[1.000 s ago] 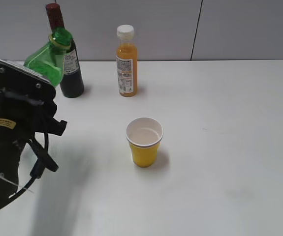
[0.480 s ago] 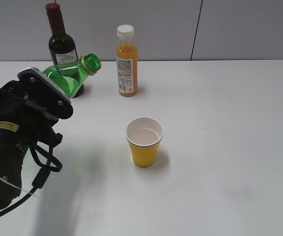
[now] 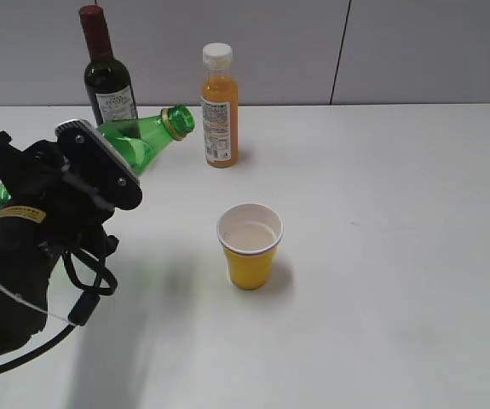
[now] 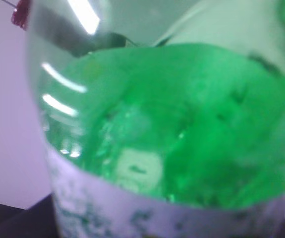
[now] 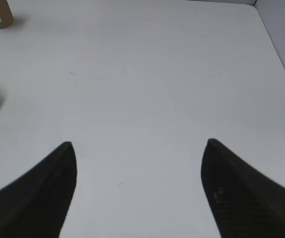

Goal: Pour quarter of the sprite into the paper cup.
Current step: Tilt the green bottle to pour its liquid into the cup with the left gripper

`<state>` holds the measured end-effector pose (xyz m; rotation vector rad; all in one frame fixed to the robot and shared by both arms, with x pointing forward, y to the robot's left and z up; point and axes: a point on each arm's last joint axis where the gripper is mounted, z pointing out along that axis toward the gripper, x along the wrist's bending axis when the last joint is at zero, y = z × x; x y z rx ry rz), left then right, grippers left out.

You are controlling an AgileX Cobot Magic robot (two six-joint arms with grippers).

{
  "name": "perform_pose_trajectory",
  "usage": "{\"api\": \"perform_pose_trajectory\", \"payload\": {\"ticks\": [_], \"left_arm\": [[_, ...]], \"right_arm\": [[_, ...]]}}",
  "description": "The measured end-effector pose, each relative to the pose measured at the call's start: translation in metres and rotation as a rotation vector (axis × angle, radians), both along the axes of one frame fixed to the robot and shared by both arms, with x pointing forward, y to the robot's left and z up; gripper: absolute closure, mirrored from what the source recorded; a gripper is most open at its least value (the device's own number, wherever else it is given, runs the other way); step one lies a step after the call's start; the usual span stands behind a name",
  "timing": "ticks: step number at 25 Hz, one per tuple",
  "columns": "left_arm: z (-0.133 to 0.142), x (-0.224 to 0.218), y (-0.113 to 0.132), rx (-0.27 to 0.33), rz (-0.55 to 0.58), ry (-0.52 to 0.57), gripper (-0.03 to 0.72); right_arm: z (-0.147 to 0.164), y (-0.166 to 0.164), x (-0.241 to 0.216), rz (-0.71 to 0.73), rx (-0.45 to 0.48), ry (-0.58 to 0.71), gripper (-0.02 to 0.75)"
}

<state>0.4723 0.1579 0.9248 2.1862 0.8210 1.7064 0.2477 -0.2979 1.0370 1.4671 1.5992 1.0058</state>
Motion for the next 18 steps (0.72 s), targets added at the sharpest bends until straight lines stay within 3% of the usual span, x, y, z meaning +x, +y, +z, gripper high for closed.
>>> {"api": "perform_pose_trajectory", "payload": {"ticks": [4, 18], "left_arm": [[-0.001, 0.006, -0.006, -0.003, 0.006, -0.009, 0.241], [-0.027, 0.004, -0.015, 0.123, -0.03, 0.049, 0.241]], "right_arm": [[0.0, 0.0, 0.0, 0.0, -0.001, 0.0, 0.147], [0.0, 0.0, 0.0, 0.0, -0.001, 0.0, 0.147]]}}
